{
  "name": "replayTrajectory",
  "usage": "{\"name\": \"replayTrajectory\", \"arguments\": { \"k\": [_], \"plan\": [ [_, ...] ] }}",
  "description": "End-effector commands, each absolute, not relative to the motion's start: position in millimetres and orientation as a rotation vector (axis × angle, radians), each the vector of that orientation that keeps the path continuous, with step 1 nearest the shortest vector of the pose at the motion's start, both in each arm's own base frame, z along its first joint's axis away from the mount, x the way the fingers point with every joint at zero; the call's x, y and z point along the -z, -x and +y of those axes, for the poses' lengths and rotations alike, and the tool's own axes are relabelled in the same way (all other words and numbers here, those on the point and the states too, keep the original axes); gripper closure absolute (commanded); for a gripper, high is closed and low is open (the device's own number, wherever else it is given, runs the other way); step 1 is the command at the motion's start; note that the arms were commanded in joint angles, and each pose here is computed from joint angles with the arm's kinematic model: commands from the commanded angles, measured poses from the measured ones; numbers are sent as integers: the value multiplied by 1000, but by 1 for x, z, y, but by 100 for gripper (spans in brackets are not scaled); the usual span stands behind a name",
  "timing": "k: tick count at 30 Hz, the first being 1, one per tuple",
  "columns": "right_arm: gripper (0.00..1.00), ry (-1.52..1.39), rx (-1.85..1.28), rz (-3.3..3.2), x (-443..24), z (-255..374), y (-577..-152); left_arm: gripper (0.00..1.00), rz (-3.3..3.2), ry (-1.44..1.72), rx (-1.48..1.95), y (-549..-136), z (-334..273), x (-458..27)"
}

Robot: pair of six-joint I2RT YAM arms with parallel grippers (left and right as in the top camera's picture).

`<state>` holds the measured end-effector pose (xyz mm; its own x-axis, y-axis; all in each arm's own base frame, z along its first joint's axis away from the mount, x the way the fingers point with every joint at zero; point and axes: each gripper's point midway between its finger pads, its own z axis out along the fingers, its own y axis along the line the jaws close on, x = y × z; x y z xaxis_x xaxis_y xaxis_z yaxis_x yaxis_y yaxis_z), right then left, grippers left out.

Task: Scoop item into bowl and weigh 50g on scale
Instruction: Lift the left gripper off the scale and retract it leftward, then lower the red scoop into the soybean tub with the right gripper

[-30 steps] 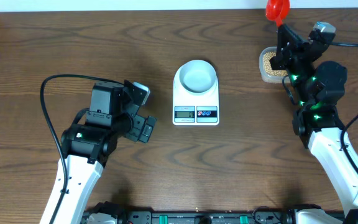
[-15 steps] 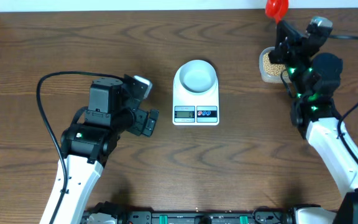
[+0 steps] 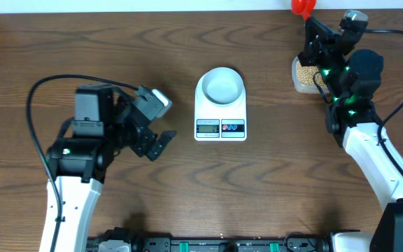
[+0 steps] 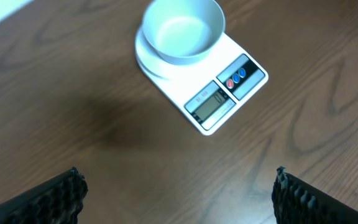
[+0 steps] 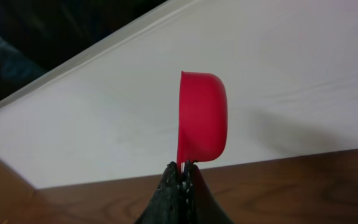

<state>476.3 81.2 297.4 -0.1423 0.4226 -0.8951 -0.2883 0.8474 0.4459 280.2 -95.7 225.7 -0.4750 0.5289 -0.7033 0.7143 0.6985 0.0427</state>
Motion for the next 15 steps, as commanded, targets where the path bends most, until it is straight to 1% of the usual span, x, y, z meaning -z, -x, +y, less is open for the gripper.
{"name": "replayTrajectory", "arguments": {
  "k": [1, 5, 15],
  "plan": [
    [99, -30, -676, 1596, -306, 97, -474, 2, 2119, -988, 372, -280, -98, -239],
    [99, 30, -735, 1614, -303, 108, -468, 2, 2120, -993, 387, -280, -100, -237],
    [99, 18, -739, 1655, -296, 108, -466, 2, 2121, -1003, 375, -281, -99, -236]
  ]
}}
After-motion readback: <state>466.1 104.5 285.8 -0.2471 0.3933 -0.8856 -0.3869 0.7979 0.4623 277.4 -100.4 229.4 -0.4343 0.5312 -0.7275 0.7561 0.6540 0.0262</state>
